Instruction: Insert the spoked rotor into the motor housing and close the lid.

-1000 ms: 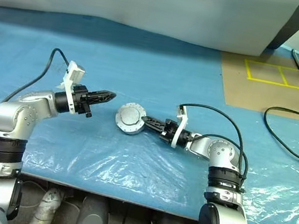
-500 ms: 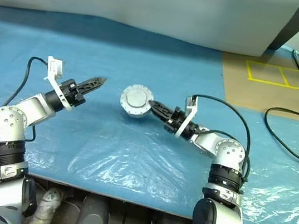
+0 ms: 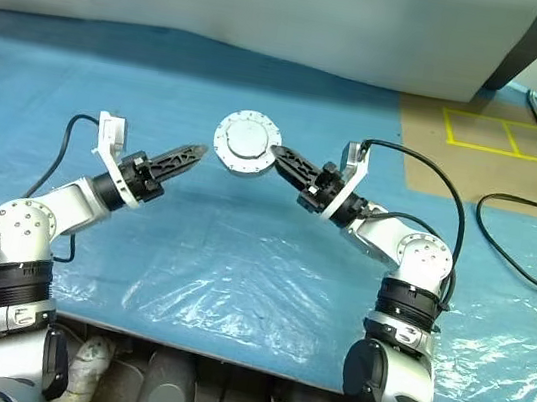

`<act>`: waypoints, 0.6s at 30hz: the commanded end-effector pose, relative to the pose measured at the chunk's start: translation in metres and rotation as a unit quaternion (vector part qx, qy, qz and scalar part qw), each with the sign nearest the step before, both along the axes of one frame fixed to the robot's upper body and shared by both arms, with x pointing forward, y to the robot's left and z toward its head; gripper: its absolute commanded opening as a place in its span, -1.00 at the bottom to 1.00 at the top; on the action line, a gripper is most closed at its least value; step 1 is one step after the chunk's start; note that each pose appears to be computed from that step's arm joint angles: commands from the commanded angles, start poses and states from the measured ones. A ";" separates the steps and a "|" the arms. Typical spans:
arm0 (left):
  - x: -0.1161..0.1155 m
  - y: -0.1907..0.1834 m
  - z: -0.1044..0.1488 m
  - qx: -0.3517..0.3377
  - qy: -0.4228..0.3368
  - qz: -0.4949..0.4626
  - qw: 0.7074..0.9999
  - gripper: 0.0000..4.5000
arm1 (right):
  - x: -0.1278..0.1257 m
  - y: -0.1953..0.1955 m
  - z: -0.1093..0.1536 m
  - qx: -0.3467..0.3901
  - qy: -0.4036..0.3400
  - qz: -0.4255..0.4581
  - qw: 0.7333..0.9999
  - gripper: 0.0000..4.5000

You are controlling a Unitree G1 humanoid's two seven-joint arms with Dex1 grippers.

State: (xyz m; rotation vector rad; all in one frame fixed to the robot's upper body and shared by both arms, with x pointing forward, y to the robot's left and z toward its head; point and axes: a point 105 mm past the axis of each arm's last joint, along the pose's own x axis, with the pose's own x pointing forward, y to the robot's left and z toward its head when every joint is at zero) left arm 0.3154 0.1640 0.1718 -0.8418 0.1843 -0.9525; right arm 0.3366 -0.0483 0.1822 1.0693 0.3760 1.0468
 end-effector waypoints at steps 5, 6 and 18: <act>0.004 -0.025 0.015 -0.020 -0.028 -0.042 0.999 0.98 | -0.013 0.007 0.034 0.029 -0.068 0.031 0.997 -0.51; 0.006 -0.027 0.018 -0.027 -0.034 -0.043 0.998 0.98 | -0.014 0.007 0.034 0.026 -0.070 0.032 0.997 -0.51; 0.019 -0.059 0.011 -0.091 0.001 -0.054 0.994 0.98 | -0.013 0.008 0.028 0.009 -0.060 0.035 0.998 -0.51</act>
